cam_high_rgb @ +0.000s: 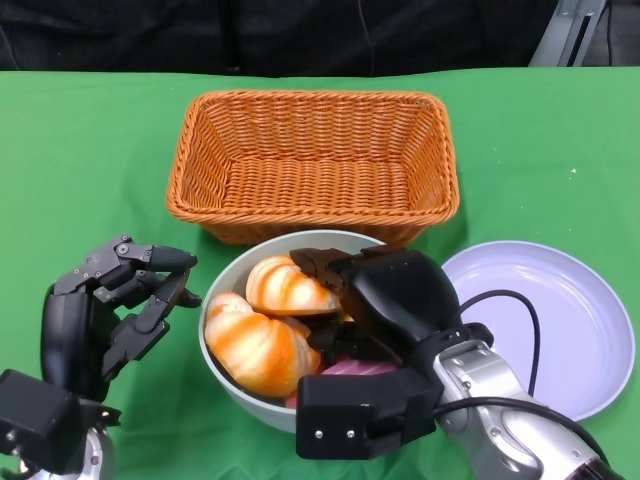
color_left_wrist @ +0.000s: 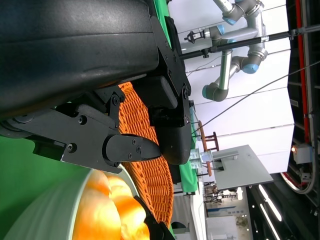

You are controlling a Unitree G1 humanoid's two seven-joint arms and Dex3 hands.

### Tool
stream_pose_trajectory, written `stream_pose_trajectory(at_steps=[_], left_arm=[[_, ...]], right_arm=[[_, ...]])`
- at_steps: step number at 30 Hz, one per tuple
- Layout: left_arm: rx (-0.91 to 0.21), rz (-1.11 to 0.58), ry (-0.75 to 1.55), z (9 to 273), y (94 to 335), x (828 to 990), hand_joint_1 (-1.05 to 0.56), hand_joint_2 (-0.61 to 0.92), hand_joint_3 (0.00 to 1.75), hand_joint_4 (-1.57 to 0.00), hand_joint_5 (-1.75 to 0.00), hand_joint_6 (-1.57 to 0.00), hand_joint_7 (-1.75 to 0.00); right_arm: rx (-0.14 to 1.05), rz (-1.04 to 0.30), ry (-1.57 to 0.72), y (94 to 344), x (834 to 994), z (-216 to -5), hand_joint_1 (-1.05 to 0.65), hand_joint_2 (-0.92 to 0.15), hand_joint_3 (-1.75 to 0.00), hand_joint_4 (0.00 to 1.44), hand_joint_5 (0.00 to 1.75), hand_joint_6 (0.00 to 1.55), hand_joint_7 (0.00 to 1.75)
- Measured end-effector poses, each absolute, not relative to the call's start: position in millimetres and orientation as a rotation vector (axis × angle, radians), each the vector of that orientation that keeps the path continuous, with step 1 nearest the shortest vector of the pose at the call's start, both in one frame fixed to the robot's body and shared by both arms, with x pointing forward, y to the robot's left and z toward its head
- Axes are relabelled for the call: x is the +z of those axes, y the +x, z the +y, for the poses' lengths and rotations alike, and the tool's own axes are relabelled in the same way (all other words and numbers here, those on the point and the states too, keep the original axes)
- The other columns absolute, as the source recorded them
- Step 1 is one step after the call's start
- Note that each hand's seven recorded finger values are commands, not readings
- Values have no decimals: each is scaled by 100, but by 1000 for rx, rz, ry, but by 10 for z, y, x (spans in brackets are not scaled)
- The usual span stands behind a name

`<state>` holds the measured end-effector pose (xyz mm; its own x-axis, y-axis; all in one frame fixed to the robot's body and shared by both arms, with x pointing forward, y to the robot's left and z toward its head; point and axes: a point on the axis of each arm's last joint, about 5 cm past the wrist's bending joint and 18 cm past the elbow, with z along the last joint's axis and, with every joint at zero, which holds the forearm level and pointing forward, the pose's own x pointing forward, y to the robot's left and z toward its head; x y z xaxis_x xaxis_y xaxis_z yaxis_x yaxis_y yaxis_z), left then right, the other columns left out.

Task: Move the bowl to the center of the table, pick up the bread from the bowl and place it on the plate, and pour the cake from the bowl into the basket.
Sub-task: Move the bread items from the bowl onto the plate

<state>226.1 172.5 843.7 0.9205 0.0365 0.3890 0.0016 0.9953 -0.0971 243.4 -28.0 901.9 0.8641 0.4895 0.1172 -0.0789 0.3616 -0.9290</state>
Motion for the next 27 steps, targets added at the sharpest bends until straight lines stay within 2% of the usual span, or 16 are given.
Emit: stream_pose_trajectory(at_steps=[3,5,7,8,10,11,13,14,16,18,27], left_arm=[[18,-403,-99,1717,2260,8438,-15,92,35,-83,-133,-93,-94],[17,-402,-98,1717,2260,8438,-15,92,36,-82,-132,-93,-93],[18,-402,-98,1717,2260,8438,-15,92,36,-82,-132,-93,-93],[17,-402,-97,1717,2260,8438,-15,92,35,-83,-132,-93,-94],[17,-402,-96,1717,2260,8438,-16,92,35,-83,-131,-93,-94],[17,-402,-95,1717,2260,8438,-16,92,35,-83,-131,-93,-94],[19,-402,-95,1718,2259,8437,-17,92,35,-83,-131,-92,-94],[20,-401,-95,1719,2258,8435,-17,92,34,-83,-131,-92,-94],[21,-398,-95,1721,2255,8429,-17,92,34,-83,-131,-92,-95],[22,-392,-95,1721,2251,8421,-18,92,33,-83,-131,-92,-95],[24,-377,-95,1728,2240,8394,-16,92,33,-83,-129,-92,-93]], right_arm=[[378,-418,-1158,2449,9009,-268,-72,-92,-7,65,14,54,2],[373,-430,-1165,2454,8996,-271,-62,-92,-7,81,16,61,3],[376,-442,-1169,2455,8983,-278,-58,-92,-7,85,17,64,3],[378,-453,-1162,2453,8975,-277,-43,-92,-6,99,24,75,7],[375,-487,-1132,2450,8955,-288,-34,-92,-5,107,29,82,9],[370,-506,-1108,2452,8945,-299,-28,-92,-8,101,55,95,8],[359,-543,-1052,2452,8917,-320,-25,-92,-9,93,81,106,7],[355,-562,-1027,2450,8903,-331,-24,-92,-9,92,89,110,7],[343,-585,-984,2446,8879,-342,-24,-92,-9,91,94,112,7],[338,-604,-949,2441,8864,-347,-24,-92,-12,85,109,114,7],[293,-669,-831,2443,8862,-368,-19,-92,-7,83,122,119,8]])
